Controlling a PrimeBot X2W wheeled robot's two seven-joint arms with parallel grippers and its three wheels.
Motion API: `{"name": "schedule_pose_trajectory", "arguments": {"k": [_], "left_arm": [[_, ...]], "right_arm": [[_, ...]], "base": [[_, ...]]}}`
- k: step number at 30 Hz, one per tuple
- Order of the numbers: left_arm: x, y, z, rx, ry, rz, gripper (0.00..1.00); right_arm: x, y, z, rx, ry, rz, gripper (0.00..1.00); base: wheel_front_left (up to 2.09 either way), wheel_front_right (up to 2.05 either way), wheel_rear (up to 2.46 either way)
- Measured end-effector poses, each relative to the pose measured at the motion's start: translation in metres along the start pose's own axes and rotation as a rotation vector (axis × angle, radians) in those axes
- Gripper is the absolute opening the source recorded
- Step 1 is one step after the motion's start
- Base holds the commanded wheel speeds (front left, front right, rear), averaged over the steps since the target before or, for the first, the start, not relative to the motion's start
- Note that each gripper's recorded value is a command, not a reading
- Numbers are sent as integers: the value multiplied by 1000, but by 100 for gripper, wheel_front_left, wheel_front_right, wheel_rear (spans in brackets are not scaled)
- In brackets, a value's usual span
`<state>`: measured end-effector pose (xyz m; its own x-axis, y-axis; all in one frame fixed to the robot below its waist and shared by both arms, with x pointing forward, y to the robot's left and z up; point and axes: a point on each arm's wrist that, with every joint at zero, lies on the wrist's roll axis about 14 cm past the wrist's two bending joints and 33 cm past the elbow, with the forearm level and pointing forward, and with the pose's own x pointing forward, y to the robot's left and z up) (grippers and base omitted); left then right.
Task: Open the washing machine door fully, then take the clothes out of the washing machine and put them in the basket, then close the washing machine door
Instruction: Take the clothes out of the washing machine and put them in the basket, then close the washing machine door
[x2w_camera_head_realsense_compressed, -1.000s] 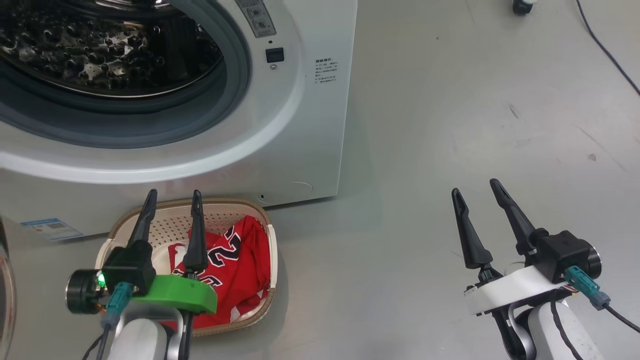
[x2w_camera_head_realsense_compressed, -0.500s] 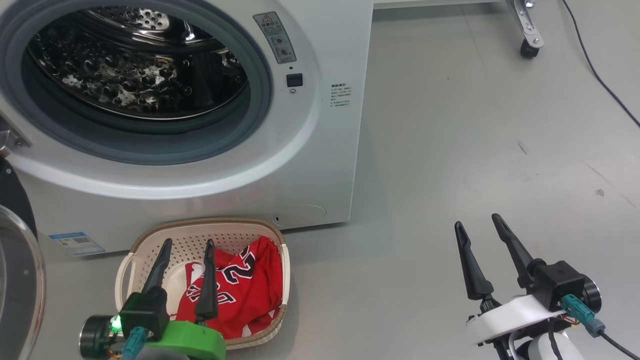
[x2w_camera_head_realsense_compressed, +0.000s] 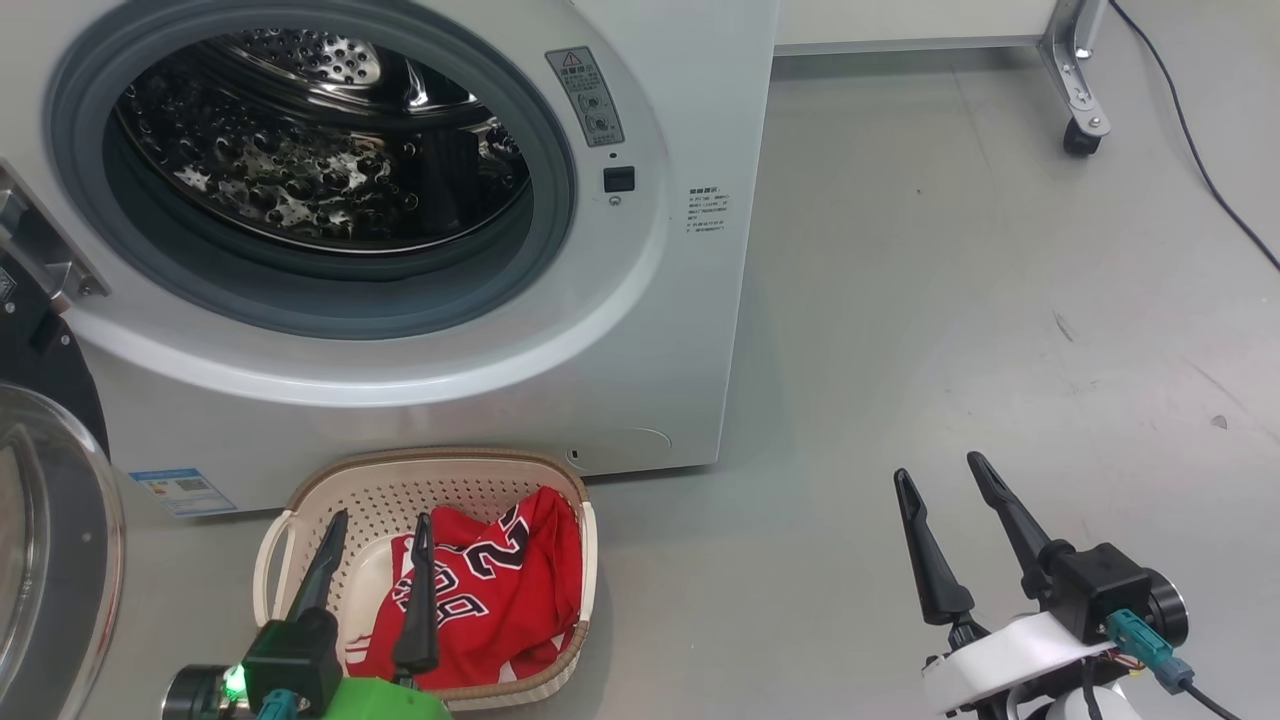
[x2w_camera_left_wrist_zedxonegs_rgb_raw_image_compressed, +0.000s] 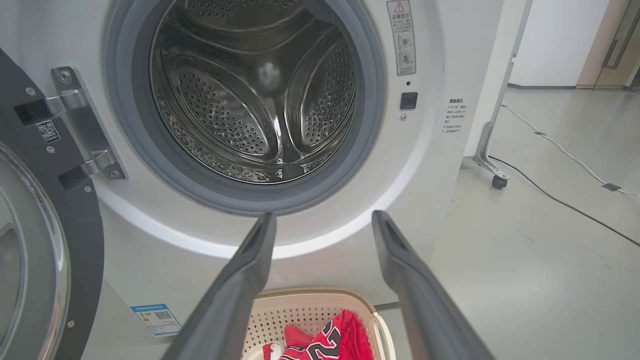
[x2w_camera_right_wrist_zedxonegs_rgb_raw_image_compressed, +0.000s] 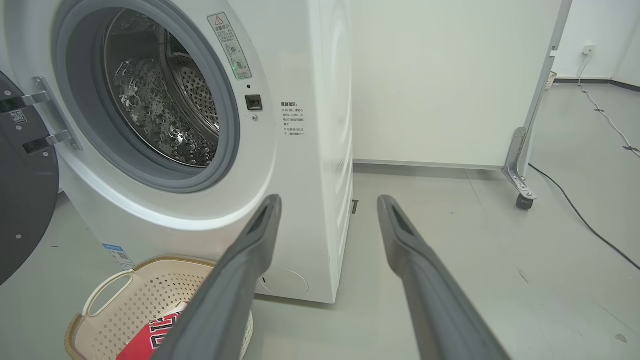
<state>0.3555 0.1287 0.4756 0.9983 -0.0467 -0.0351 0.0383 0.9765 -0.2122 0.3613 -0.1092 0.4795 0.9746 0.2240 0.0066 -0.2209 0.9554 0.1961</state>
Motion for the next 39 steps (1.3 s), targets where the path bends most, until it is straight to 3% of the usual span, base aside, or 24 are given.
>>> {"name": "schedule_pose_trajectory", "arguments": {"k": [39], "left_arm": [[-9,-8,11,13,-26,-18,100]], "right_arm": [[-5,6,8,-10,-25,11,100]], "base": [[-14,14,0]]}}
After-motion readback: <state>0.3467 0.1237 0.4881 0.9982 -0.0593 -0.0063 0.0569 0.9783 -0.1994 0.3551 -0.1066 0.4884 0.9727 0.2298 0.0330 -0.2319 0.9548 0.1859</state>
